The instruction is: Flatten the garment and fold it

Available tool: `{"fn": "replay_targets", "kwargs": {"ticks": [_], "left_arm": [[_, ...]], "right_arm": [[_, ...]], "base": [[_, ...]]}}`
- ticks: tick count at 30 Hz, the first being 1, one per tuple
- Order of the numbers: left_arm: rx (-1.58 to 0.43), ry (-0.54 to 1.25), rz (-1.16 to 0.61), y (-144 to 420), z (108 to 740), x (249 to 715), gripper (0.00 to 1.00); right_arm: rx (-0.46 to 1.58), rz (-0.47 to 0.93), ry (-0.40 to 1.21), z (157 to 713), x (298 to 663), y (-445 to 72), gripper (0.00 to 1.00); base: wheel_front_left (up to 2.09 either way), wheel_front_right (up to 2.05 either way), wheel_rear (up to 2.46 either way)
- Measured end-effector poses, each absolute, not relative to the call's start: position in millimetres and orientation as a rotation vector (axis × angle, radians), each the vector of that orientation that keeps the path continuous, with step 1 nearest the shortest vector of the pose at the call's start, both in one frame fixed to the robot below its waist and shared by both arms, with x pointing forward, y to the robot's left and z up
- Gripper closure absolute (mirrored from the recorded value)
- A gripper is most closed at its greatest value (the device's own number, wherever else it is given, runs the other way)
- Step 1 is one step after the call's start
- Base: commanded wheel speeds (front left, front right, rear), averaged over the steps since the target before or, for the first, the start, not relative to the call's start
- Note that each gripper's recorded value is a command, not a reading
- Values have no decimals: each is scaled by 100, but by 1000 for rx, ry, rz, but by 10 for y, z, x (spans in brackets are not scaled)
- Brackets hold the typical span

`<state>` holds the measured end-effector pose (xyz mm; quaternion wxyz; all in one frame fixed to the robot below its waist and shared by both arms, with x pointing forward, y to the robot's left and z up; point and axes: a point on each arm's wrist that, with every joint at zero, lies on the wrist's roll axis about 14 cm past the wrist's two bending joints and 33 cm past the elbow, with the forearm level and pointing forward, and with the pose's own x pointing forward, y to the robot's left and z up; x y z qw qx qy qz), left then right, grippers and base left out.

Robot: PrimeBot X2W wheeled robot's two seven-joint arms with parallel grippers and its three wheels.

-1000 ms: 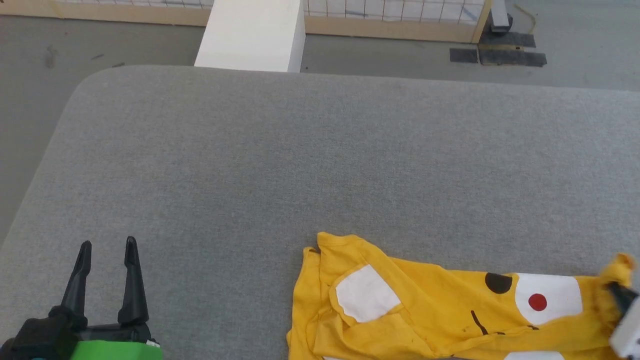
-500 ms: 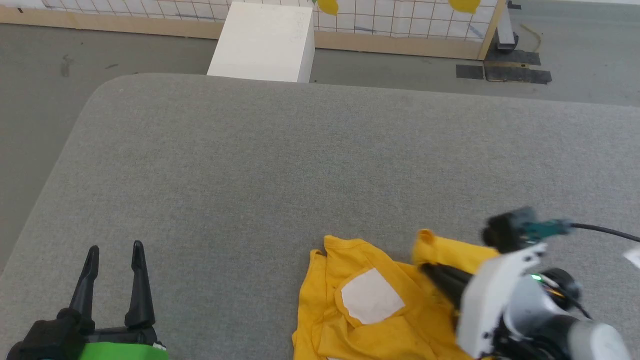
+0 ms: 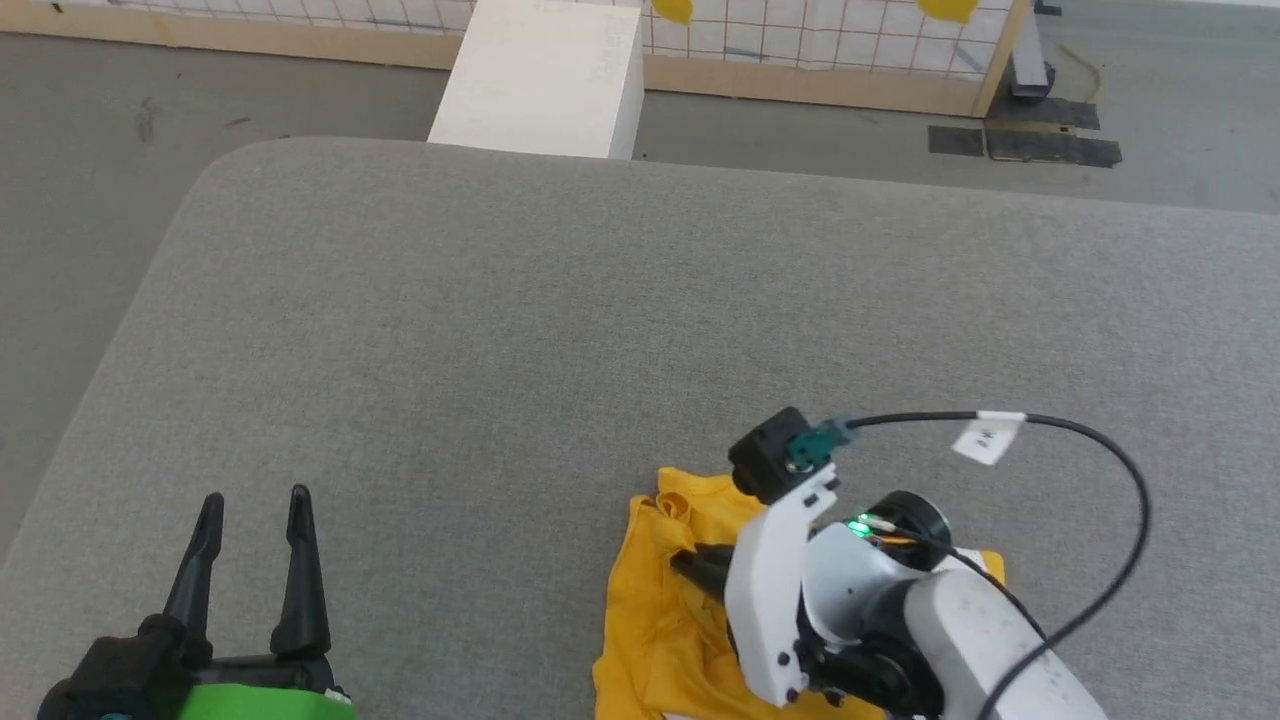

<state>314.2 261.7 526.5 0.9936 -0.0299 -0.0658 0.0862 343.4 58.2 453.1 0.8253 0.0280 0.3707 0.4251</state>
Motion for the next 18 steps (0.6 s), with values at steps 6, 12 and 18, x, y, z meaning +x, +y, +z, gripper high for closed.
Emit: {"fn": "replay_targets", "kwargs": {"ticks": [6, 12, 18], "left_arm": [[-67, -117, 189, 2655, 5219, 3118, 0], [-77, -106, 195, 2657, 5184, 3117, 0], [-80, -102, 191, 2647, 5168, 3145, 0]], "right_arm": [[2, 922, 896, 4165, 3373, 657, 100], [-28, 902, 982, 3853, 3367, 623, 79], [-31, 922, 984, 3854, 3411, 704, 0]], "base": [[0, 0, 0], [0, 0, 0], [0, 0, 0]]}}
